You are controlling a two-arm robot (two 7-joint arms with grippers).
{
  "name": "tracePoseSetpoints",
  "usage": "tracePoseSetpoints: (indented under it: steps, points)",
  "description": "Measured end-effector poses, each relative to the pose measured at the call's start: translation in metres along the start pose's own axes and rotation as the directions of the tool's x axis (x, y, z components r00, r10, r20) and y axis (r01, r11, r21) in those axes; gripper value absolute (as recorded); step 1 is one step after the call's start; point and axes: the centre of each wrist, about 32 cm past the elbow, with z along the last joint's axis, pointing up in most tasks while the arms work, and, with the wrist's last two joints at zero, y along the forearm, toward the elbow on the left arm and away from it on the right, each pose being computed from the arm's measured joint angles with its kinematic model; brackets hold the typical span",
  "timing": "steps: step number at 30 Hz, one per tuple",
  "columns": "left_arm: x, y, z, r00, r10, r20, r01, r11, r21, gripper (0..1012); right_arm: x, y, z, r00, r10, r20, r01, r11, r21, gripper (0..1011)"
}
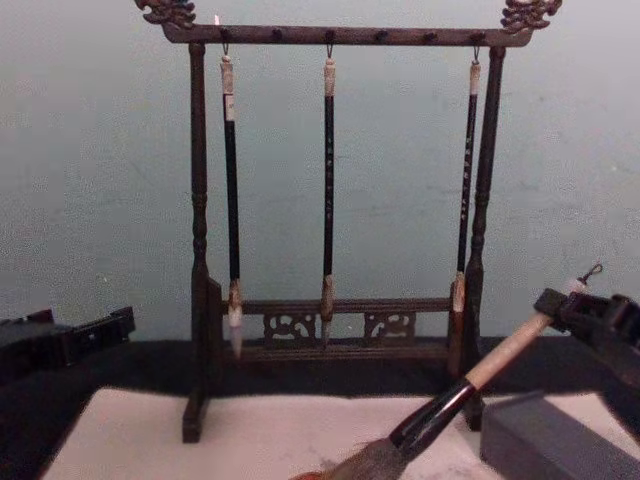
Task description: Pick up the brush from the inkstone, write on the paper, then place the brush back to its original position.
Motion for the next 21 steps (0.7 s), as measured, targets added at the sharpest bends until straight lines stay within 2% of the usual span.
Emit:
tracePoseSetpoints:
  steps: [21]
  points:
    - [0.0,0.0,0.0,1.0,0.0,0.0,0.0,1.0,0.0,1002,0.0022,-0.0038,-0.0037,0.997,-0.08,-0.024,0.079,0.997,-0.012,176]
